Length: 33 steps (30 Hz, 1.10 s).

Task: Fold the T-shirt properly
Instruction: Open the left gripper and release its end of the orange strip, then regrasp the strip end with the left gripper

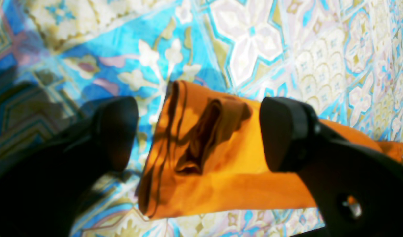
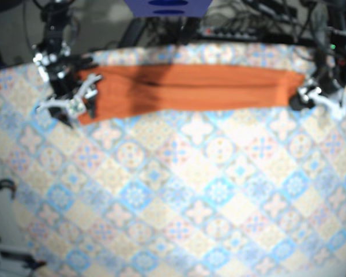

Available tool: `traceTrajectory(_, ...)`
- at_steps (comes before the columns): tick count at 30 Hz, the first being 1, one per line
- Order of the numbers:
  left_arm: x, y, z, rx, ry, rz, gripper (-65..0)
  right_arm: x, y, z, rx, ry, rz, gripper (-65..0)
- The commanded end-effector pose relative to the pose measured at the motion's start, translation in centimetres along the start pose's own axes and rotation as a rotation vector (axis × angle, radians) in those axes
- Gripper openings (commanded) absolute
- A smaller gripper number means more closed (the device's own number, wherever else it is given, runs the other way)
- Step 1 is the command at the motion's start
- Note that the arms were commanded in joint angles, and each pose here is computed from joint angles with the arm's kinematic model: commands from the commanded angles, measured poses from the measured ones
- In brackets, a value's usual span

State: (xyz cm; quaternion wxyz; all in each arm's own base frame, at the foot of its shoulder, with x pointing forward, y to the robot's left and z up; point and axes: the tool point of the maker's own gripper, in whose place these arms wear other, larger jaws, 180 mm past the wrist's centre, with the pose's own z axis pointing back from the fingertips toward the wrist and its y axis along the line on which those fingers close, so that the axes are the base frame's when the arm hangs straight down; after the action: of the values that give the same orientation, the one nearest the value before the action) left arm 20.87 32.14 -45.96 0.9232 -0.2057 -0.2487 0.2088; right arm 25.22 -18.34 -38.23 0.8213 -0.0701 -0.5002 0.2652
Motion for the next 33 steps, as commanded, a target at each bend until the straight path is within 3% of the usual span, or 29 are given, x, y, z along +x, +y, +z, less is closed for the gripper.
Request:
traceTrajectory(1,-2.9,-0.4,-0.4,-0.012,0.115,0.007,-7.4,1.3,-0.9,0.1,-0.022,-0.047,0.007,-31.2)
traceTrajectory(17,-4.9,-0.2,0.0,-0.008,0.222,0.002,-7.4,1.3,-0.9,0.1,-0.022,-0.047,0.007,-31.2)
traceTrajectory(22,-5.8,-0.2,0.0,0.002,0.289,-0.058,-7.4,1.2,-0.9,0.1,-0.022,-0.045,0.007,-31.2)
traceTrajectory(33,-5.2,-0.1,0.3,0.013,0.293,-0.094,-7.4,1.2,-0.9,0.1,-0.022,-0.044,0.007,-31.2)
